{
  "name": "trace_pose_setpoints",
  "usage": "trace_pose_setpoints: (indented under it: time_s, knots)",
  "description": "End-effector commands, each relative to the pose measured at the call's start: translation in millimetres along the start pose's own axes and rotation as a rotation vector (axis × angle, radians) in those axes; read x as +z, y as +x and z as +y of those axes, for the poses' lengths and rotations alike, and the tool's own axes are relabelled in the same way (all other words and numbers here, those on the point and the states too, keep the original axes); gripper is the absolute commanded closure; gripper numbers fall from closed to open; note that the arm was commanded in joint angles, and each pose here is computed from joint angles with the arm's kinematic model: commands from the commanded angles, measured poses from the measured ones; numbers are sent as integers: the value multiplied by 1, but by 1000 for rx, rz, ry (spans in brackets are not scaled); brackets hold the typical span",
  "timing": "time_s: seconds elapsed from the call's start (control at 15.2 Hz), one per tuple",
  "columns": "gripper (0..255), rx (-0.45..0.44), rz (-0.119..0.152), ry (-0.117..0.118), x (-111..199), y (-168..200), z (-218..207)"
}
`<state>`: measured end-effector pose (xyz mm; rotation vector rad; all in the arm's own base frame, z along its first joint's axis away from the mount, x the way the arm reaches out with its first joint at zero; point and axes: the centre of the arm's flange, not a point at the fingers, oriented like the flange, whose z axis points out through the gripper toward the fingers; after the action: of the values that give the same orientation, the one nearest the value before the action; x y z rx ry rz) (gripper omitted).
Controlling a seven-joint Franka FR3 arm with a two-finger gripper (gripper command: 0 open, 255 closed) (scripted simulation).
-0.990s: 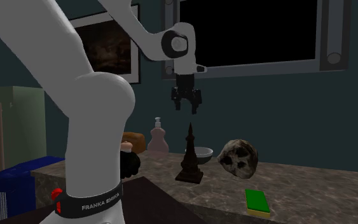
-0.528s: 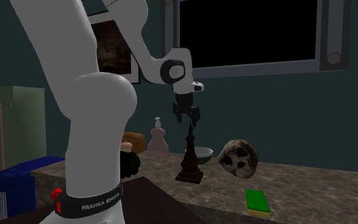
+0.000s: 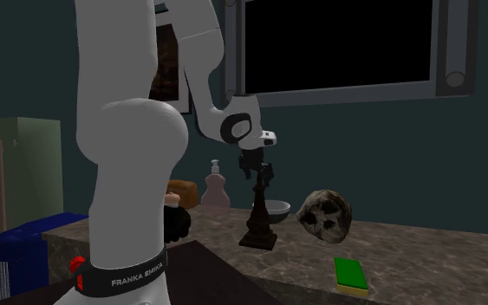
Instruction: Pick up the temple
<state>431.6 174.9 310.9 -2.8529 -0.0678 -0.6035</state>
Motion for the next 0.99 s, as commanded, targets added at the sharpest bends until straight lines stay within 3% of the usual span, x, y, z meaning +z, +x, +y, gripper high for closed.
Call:
trace_pose_setpoints:
  time_s: [0.0,0.4,0.46,0.92]
  knots:
    - [0,1,6,1,10,-3,1]
    - [0,1,6,1,31,-13,6]
    - [255,1,6,0,32,-13,7]
    - [255,1,6,0,31,-13,7]
